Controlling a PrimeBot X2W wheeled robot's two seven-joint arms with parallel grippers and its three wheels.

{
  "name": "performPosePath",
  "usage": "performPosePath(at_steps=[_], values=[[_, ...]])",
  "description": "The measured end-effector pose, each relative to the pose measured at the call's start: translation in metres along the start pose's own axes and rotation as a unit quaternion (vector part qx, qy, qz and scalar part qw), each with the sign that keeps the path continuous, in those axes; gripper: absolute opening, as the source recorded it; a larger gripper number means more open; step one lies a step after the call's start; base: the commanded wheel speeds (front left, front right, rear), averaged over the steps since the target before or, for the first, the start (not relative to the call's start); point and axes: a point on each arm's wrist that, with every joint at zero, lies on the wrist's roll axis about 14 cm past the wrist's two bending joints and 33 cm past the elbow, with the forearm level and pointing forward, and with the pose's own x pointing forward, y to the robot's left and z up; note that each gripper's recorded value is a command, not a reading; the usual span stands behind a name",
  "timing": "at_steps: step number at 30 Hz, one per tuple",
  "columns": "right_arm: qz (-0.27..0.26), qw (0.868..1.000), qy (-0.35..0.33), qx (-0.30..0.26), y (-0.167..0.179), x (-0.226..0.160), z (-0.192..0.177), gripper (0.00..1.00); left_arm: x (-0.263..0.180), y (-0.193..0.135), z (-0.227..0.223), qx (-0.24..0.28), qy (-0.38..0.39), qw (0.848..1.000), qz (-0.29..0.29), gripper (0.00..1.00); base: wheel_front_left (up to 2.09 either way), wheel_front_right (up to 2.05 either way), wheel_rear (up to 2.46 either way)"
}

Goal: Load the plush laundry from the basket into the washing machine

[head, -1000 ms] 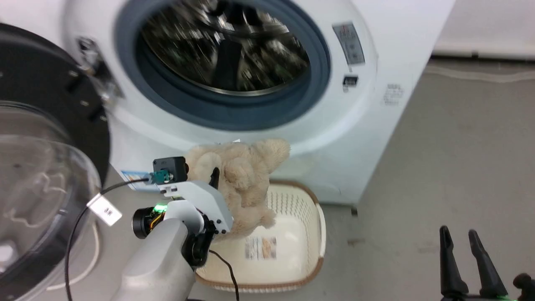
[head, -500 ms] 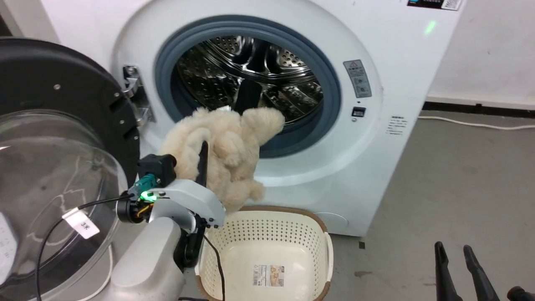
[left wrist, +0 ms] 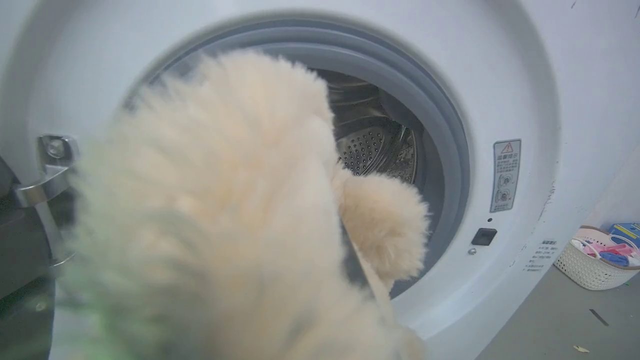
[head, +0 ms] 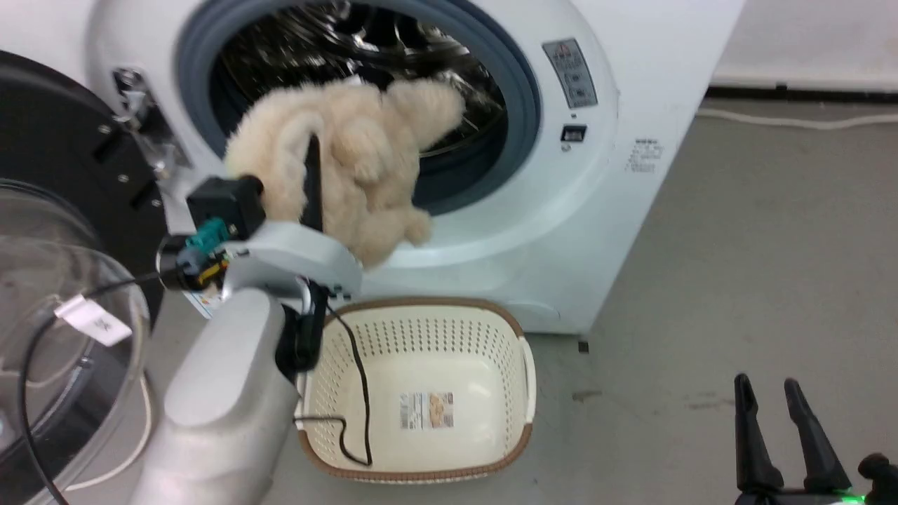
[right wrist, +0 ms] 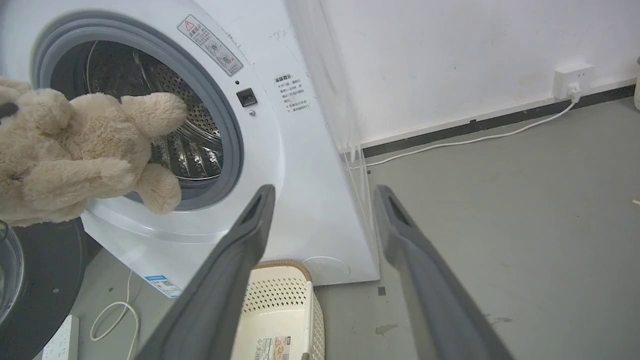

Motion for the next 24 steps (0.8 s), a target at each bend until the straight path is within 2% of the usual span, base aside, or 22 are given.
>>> performPosePath(at_steps=[13,24], values=[[-0.040,0.999,0.019,-0.013,-0.026,0.023,-0.015,1.00,0.080,0.000,-0.018,0.022,-0.010,1.000,-0.014,0.00,0.00,0.00,0.00],[-0.071,0.996,0.052,-0.032,-0.051,0.045,-0.042,1.00,0.154,0.002,-0.041,0.024,-0.035,0.999,-0.016,0.00,0.00,0.00,0.00]])
